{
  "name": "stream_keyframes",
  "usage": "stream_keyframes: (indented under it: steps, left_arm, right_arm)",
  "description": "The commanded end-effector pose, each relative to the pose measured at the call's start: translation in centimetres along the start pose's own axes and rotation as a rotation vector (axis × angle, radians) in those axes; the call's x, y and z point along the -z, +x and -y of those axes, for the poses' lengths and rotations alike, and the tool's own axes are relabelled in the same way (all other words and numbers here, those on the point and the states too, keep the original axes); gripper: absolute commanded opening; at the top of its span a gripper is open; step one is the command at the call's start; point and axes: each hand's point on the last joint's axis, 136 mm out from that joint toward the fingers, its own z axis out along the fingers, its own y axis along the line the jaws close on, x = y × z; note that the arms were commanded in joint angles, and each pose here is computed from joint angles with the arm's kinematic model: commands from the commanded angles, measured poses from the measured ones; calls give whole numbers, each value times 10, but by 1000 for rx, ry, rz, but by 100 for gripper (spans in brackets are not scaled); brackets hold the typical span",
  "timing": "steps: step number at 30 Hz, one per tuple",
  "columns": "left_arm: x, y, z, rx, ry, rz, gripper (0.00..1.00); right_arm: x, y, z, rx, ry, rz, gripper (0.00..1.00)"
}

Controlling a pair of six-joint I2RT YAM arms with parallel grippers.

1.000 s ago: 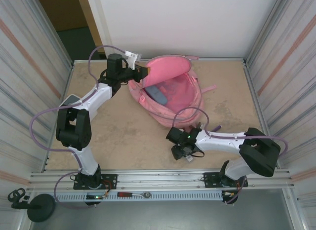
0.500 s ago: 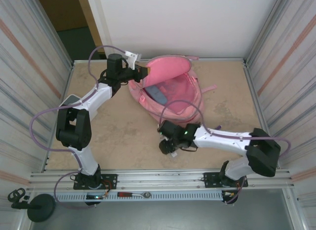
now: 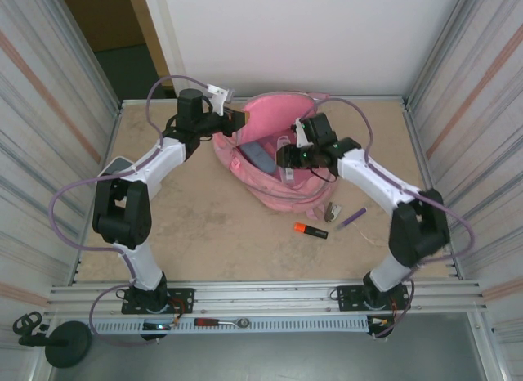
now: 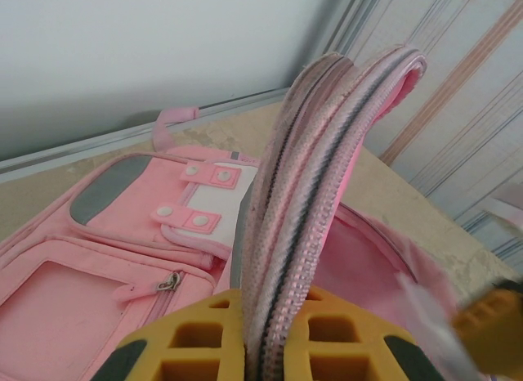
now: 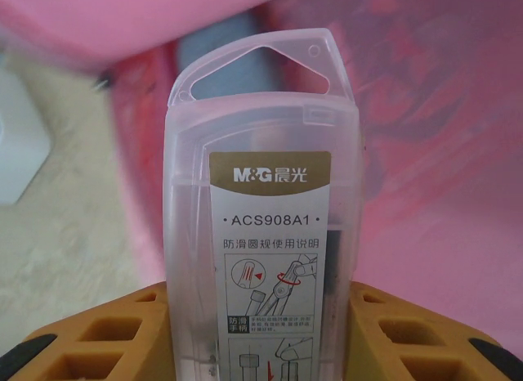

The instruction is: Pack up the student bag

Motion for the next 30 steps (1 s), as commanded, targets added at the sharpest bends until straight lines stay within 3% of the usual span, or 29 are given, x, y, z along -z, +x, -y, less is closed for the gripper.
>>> stream_keyframes:
  steps: [1,5,8,14,17,23,27,30]
  left_arm:
    - [6,-32,15,-37,36,92,0]
    - [3,-33,17,-27,41,95,0]
    - [3,-34,19,-30,43,96,0]
    - [5,-30,20,-33,34,95,0]
    - [7,-27,19,-30,26,103,0]
    - [8,-19,20,-22,22,91,0]
    - [8,-17,22,-25,21,85,0]
    - [7,-16,23,-26,23,77,0]
  right_arm:
    - [-30,-27,13,39,47,26,34]
    - [-67,-58,29,53,138,96,44]
    - [-76,-71,33,60,164,123,60]
    - [-29,-40,26,80,133,150,75]
    - [-7,-13,24,69,111,151,77]
    - [-16,42,21,50,127,67,57]
    - [-33,60,29,36,167,25,34]
    - [-43,65,38,32,216,18,30]
